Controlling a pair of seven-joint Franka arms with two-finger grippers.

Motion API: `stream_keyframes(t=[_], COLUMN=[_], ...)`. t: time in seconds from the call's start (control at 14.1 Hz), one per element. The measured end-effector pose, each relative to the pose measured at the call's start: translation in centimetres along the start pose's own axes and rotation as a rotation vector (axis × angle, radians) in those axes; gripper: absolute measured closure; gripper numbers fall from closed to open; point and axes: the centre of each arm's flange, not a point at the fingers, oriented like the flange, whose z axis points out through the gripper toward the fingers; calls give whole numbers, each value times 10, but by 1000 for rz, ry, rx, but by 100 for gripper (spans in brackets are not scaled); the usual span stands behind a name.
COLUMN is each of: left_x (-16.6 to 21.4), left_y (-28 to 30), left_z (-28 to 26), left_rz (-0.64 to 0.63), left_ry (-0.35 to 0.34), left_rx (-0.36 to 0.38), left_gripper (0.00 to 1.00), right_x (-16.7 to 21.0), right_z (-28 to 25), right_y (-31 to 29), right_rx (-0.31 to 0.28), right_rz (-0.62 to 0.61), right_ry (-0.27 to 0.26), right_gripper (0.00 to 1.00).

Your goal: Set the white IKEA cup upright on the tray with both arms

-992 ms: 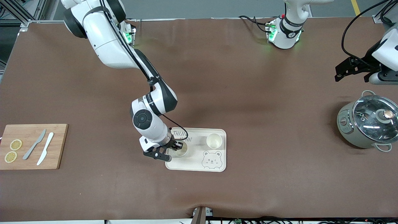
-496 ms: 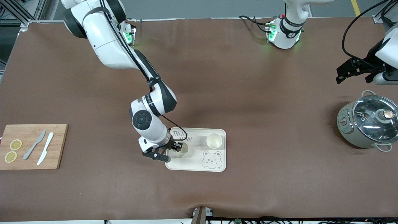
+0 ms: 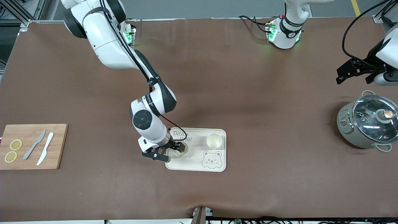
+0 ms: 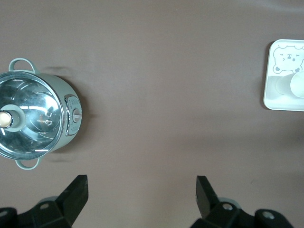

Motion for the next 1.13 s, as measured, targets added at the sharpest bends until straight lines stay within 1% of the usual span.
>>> stream_keyframes(t=[0.35,0.43,0.57,0.85,1.13], left_x=[0,0,0,1,1], left_y=[0,0,0,0,1], left_z=[-1,-1,0,0,1], left_rz=[0,0,0,0,10], left_ry=[2,2,1,1,-1], left_rx=[0,0,0,0,0], left_gripper=[0,0,0,0,0], right_x=[3,4,4,5,19], right_z=[-8,-13,-24,-70,-141], right_y=[-4,-5,-7,-13,0], right_rx=[9,3,-22,-41,-56], right_rz=[-2,-7,-14,-19,-34], right_ry=[12,9,-16,-43,-60], right_gripper=[0,0,0,0,0])
